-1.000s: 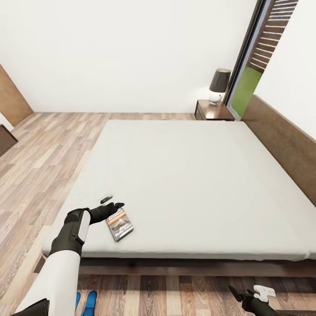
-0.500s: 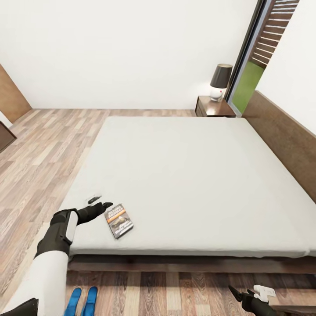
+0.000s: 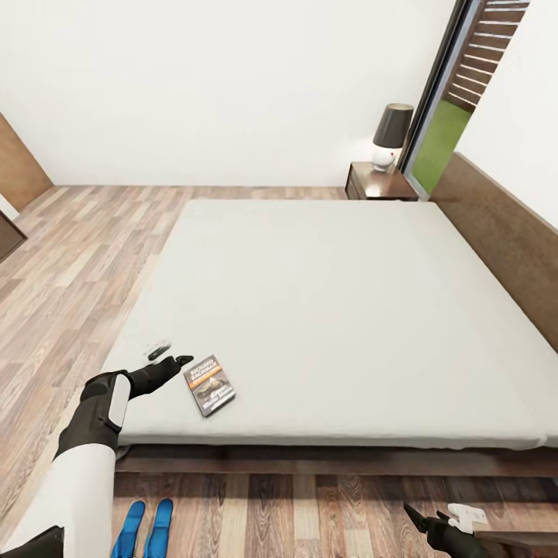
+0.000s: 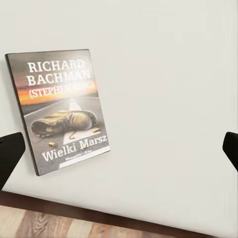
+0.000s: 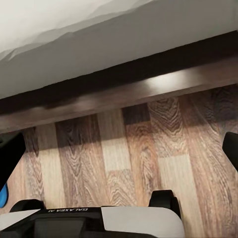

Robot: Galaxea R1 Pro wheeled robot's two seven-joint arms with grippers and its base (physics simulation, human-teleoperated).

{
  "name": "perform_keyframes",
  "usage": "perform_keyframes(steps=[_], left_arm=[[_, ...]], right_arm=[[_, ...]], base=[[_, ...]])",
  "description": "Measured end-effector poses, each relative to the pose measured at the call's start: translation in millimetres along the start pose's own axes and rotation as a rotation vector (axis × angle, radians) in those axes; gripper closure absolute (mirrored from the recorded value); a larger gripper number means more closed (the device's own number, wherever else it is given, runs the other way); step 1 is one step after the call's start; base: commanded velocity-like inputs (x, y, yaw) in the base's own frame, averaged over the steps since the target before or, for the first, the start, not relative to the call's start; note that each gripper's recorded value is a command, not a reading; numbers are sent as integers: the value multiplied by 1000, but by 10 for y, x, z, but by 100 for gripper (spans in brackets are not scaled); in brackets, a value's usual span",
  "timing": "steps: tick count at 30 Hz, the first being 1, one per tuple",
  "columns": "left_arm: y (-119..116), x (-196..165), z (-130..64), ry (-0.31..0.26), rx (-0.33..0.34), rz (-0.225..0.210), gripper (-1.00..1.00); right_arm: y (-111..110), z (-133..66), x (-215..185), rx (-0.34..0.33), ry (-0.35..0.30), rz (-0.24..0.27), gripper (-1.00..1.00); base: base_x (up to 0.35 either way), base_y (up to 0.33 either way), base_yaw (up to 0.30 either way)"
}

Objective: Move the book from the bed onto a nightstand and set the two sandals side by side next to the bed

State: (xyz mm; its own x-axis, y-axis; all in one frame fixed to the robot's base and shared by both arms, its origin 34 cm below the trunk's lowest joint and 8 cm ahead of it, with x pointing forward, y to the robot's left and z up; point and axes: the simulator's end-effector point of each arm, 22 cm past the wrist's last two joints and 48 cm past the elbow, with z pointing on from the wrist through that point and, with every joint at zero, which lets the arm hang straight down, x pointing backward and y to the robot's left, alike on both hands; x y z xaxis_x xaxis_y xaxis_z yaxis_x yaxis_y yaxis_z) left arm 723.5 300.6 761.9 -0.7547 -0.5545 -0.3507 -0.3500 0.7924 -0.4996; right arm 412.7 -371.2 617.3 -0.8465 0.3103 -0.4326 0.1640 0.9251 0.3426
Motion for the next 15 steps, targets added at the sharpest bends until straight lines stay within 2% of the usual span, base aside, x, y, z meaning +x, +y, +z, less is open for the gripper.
perform_keyframes(steps=[4, 10, 15], left_arm=[[-6, 48, 34, 8, 0, -2, -100], [-6, 108, 78, 18, 1, -5, -100], [3, 137, 102, 23, -1, -6, -100]], right_arm=[[-10, 2, 28, 2, 6, 1, -100], [-24, 6, 68, 5, 14, 3, -100], [-32, 10, 89, 6, 19, 4, -100]], base=[[75, 0, 0], [220, 0, 0], [58, 0, 0]])
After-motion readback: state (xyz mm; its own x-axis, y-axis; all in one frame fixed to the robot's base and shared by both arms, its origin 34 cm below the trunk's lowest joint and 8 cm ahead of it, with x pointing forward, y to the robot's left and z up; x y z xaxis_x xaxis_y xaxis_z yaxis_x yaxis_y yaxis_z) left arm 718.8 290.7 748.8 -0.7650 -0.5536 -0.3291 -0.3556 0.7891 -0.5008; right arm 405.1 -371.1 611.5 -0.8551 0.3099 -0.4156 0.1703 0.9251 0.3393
